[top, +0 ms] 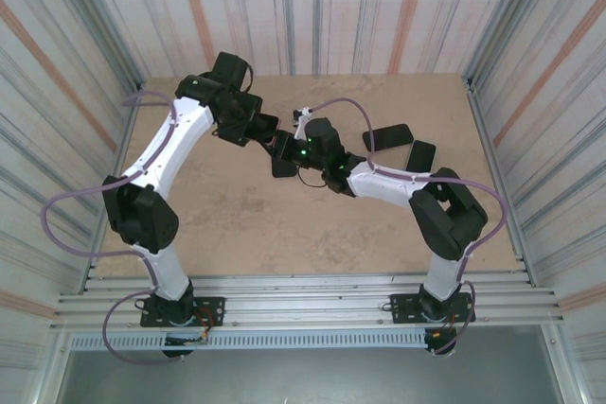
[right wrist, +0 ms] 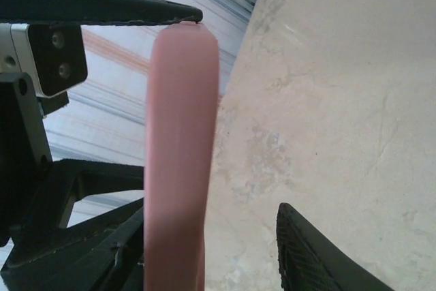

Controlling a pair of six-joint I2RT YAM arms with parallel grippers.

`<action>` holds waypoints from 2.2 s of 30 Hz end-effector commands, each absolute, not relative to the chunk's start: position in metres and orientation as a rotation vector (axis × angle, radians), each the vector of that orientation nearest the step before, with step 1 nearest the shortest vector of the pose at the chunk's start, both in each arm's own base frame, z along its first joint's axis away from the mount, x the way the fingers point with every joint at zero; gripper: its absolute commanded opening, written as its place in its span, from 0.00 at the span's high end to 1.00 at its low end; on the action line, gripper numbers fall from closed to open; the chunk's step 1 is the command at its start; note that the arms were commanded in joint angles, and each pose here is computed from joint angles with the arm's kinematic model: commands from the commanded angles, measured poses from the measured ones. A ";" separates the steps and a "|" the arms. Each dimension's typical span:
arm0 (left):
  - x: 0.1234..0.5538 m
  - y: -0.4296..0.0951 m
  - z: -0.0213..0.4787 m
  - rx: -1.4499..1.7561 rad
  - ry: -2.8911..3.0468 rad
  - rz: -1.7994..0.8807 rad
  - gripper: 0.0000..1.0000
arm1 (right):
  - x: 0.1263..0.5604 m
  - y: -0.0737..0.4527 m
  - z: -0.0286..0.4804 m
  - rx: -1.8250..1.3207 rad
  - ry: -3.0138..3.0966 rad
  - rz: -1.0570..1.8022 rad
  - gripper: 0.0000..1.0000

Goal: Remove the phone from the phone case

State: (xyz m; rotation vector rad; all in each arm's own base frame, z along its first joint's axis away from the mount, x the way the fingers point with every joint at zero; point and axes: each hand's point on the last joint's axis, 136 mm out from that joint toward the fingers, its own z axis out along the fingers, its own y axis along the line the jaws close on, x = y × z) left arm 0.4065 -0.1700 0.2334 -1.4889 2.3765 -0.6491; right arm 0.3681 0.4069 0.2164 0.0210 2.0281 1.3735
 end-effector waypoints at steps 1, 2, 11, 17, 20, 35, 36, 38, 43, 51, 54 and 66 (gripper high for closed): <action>0.400 -0.168 0.258 -1.515 2.295 -0.726 0.49 | 0.377 0.411 0.236 0.078 1.919 1.388 0.54; 0.399 -0.168 0.259 -1.525 2.290 -0.730 0.49 | 0.377 0.410 0.238 0.094 1.898 1.385 0.54; 0.397 -0.171 0.266 -1.547 2.271 -0.777 0.49 | 0.379 0.420 0.248 0.117 1.812 1.429 0.68; 0.397 -0.171 0.270 -1.538 2.256 -0.795 0.47 | 0.377 0.423 0.245 0.112 1.818 1.450 0.81; 0.396 -0.169 0.271 -1.532 2.257 -0.794 0.42 | 0.378 0.421 0.248 0.107 1.804 1.438 0.85; 0.396 -0.153 0.275 -1.328 2.311 -0.761 0.01 | 0.377 0.387 0.265 -0.009 1.746 1.352 0.93; 0.397 -0.151 0.277 -1.284 2.314 -0.751 0.01 | 0.376 0.384 0.265 -0.032 1.749 1.344 0.94; 0.403 -0.148 0.282 -1.173 2.318 -0.737 0.01 | 0.374 0.379 0.266 -0.101 1.758 1.316 0.94; 0.423 -0.150 0.292 -0.707 2.368 -0.695 0.03 | 0.356 0.371 0.263 -0.452 1.802 1.177 0.93; 0.428 -0.163 0.338 0.241 2.124 -0.773 0.10 | 0.333 0.339 0.259 -0.910 1.825 0.991 0.92; 0.402 -0.173 0.356 0.600 1.955 -0.825 0.11 | 0.326 0.328 0.262 -1.012 1.811 0.949 0.92; 0.317 -0.206 0.336 1.326 1.652 -0.757 0.12 | 0.301 0.307 0.279 -1.296 1.734 0.741 0.91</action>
